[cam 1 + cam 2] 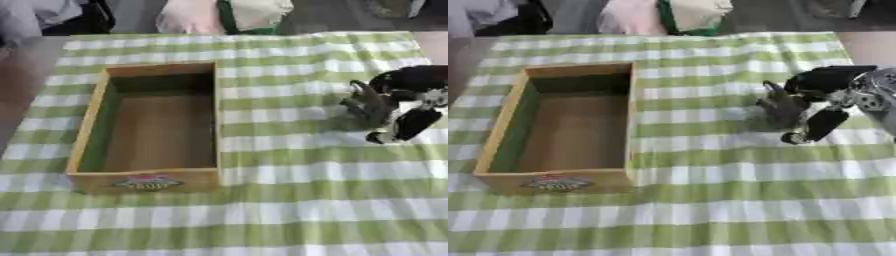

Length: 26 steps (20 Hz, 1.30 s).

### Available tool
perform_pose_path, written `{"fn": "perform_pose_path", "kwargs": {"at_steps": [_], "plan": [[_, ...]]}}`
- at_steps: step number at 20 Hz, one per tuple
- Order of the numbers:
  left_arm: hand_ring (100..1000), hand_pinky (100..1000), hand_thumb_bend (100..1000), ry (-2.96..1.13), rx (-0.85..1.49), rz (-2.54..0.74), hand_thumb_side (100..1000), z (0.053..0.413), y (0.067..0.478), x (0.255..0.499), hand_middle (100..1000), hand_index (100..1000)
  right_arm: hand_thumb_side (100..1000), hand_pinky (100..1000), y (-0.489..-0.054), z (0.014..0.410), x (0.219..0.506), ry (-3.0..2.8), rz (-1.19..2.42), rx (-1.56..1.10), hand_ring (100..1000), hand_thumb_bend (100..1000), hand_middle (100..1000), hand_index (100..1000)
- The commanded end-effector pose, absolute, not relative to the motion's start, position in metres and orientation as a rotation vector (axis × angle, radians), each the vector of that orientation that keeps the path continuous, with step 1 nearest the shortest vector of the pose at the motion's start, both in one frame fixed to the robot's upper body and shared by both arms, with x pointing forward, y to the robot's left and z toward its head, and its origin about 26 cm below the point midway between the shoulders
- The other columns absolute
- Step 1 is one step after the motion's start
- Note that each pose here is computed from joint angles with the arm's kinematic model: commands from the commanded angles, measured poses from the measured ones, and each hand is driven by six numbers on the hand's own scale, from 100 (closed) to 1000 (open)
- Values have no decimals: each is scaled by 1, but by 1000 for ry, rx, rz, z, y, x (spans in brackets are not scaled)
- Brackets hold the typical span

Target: Pick up objects on the table and place them in the box.

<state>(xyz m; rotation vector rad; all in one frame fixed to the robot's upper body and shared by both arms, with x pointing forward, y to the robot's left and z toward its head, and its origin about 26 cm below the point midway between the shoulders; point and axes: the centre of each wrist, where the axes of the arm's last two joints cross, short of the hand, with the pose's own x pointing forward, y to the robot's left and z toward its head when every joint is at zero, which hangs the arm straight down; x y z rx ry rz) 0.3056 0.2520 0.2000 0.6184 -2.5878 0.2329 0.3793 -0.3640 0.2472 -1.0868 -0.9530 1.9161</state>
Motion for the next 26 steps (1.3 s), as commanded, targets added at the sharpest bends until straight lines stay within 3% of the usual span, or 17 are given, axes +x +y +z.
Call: {"fn": "perform_pose_path", "kwargs": {"at_steps": [1, 2, 4, 5, 14, 18, 21, 22, 26], "plan": [[546, 412, 415, -2625, 609, 224, 780, 209, 252, 304, 619, 719, 640, 905, -353, 262, 372, -1013, 1948, -1141, 962, 351, 881, 822], [546, 412, 415, -2626, 607, 224, 780, 209, 251, 304, 619, 719, 647, 902, -348, 262, 370, -1034, 1954, -1148, 959, 318, 874, 813], [546, 412, 417, -2628, 604, 223, 779, 209, 251, 304, 619, 720, 669, 890, -342, 263, 368, -1072, 1939, -1168, 946, 140, 850, 783], [546, 412, 418, -2629, 602, 224, 779, 210, 251, 304, 619, 720, 680, 887, -341, 262, 368, -1086, 1923, -1176, 942, 100, 841, 771], [547, 412, 416, -2632, 599, 223, 780, 210, 250, 304, 620, 717, 586, 874, -339, 253, 371, -1132, 1883, -1125, 900, 100, 708, 654], [548, 413, 414, -2634, 598, 219, 775, 210, 250, 304, 621, 718, 393, 870, -338, 254, 370, -1146, 1882, -1099, 888, 100, 650, 648], [548, 413, 414, -2634, 598, 217, 775, 210, 250, 304, 621, 718, 393, 870, -337, 256, 369, -1152, 1882, -1094, 888, 100, 650, 648], [549, 413, 415, -2634, 598, 217, 775, 210, 250, 304, 621, 718, 265, 868, -336, 258, 369, -1162, 1880, -1098, 883, 100, 626, 623], [549, 413, 415, -2633, 597, 215, 776, 210, 250, 304, 621, 718, 274, 864, -329, 273, 365, -1230, 1857, -1138, 878, 100, 609, 601]]}}
